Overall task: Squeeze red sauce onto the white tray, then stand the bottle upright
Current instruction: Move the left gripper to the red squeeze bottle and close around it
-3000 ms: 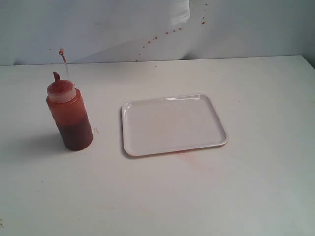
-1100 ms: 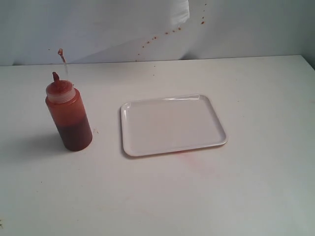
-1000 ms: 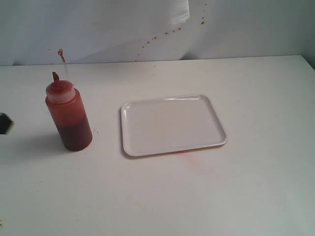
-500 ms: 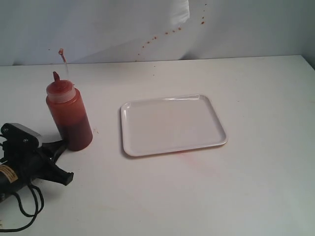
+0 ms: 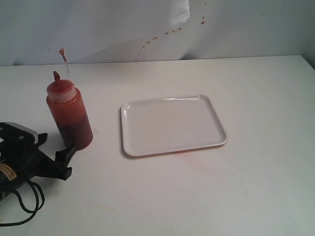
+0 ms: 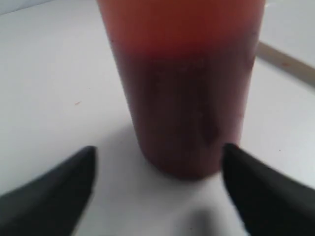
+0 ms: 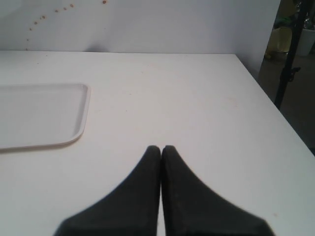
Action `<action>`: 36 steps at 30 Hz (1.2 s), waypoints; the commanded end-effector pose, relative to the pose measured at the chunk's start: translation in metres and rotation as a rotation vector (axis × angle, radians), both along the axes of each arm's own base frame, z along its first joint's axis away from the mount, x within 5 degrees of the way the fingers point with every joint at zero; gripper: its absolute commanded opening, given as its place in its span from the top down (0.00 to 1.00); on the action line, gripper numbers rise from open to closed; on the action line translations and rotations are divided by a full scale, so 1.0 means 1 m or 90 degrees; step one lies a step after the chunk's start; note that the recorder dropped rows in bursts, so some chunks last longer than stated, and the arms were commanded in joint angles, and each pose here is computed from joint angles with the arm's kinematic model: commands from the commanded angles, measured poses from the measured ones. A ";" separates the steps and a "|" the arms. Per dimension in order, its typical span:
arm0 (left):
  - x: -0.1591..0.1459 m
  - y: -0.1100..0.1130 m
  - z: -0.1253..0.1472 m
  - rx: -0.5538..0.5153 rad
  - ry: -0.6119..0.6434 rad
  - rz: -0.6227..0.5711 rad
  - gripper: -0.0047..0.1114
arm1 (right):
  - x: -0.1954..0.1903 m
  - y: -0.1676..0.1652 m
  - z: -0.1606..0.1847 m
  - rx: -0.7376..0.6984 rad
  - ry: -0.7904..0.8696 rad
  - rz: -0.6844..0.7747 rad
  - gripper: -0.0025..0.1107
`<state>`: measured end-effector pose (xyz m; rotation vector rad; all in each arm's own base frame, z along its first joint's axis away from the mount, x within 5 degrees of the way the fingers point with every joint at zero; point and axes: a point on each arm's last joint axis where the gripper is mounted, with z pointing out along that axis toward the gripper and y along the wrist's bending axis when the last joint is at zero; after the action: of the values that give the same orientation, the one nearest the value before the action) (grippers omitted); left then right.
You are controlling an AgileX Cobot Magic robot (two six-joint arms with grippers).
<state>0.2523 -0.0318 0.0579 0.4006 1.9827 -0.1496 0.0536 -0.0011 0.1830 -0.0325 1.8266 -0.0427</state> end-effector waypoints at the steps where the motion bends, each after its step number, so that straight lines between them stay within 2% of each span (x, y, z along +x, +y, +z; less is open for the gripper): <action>1: 0.004 -0.001 0.003 -0.047 -0.005 0.022 0.06 | 0.000 -0.001 -0.001 0.000 -0.001 -0.006 0.98; 3: 0.007 -0.004 0.003 -0.049 -0.011 0.003 0.06 | 0.000 -0.001 -0.001 0.000 -0.001 -0.006 0.98; 9: 0.014 -0.020 0.006 -0.070 -0.028 -0.121 0.06 | 0.000 -0.001 -0.001 0.000 -0.001 -0.006 0.98; 13: 0.035 -0.019 0.004 -0.083 -0.049 -0.105 0.06 | 0.000 -0.001 -0.001 0.000 -0.001 -0.006 0.98; 18: 0.061 -0.022 -0.006 -0.074 -0.064 -0.124 0.06 | 0.000 -0.001 -0.001 0.000 -0.001 -0.006 0.98; 25: 0.067 -0.022 -0.028 -0.075 -0.038 -0.117 0.06 | 0.000 -0.001 -0.001 0.000 -0.001 -0.006 0.98; 27: 0.067 -0.021 -0.031 -0.076 -0.035 -0.111 0.09 | 0.000 -0.001 -0.001 0.000 -0.001 -0.006 0.98; 28: 0.067 -0.021 -0.031 -0.076 -0.036 -0.111 0.13 | 0.000 -0.001 -0.001 0.000 -0.001 -0.006 0.98; 31: 0.067 -0.022 -0.030 -0.079 -0.040 -0.114 0.40 | 0.000 -0.001 -0.001 0.000 -0.001 -0.006 0.98; 34: 0.066 -0.023 -0.030 -0.079 -0.040 -0.123 0.85 | 0.000 -0.001 -0.001 0.000 -0.001 -0.006 0.98; 35: 0.066 -0.023 -0.030 -0.072 -0.043 -0.126 0.96 | 0.000 -0.001 -0.001 0.000 -0.001 -0.006 0.98; 36: 0.067 -0.023 -0.030 -0.070 -0.047 -0.128 0.95 | 0.000 -0.001 -0.001 0.000 -0.001 -0.006 0.98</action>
<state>0.3176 -0.0528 0.0261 0.5087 1.8723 -0.3712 0.0536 -0.0011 0.1830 -0.0325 1.8266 -0.0427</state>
